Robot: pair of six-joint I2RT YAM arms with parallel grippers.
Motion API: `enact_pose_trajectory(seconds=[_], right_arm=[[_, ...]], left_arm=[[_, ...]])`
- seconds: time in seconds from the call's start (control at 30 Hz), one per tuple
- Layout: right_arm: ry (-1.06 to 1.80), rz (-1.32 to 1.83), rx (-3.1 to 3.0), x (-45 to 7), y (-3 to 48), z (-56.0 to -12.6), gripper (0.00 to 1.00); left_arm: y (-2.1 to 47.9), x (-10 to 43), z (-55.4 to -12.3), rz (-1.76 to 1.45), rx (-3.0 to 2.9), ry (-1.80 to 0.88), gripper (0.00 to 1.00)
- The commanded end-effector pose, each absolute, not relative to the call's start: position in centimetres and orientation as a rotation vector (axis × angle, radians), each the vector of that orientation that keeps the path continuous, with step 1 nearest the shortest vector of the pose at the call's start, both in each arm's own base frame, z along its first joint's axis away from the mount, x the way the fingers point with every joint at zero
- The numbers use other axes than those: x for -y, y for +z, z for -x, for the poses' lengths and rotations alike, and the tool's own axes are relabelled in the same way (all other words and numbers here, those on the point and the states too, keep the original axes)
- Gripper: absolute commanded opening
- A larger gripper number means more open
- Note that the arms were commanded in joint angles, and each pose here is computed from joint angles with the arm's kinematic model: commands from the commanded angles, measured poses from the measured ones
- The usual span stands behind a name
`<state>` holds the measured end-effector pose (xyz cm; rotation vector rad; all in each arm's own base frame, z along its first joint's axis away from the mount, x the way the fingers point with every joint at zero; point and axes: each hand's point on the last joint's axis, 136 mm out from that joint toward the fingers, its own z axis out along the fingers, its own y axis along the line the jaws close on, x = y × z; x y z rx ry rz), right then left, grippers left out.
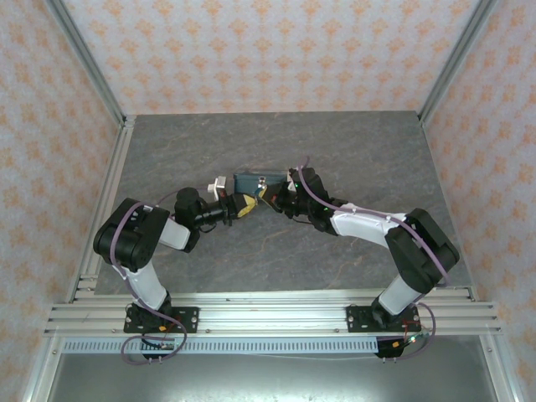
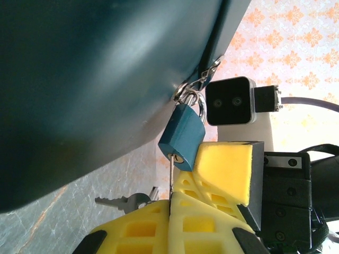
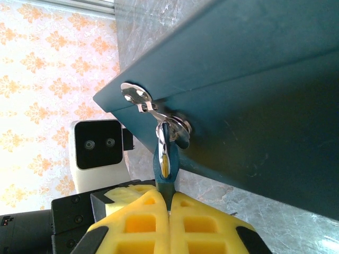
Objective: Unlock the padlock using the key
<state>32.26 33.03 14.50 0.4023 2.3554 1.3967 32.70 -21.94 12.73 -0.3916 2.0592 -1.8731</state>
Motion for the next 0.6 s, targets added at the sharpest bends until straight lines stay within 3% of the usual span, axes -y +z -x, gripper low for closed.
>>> enact_pose_trajectory(seconds=[0.0, 0.57], right_arm=[[1.408, -0.395, -2.348, -32.9, 14.3, -32.3, 0.00], [1.450, -0.393, -2.337, -33.2, 14.1, -32.2, 0.00]], left_arm=[[13.5, 21.3, -33.5, 0.352, -2.012, -1.857, 0.00], [12.3, 20.3, -34.0, 0.407, -2.026, -1.840, 0.00]])
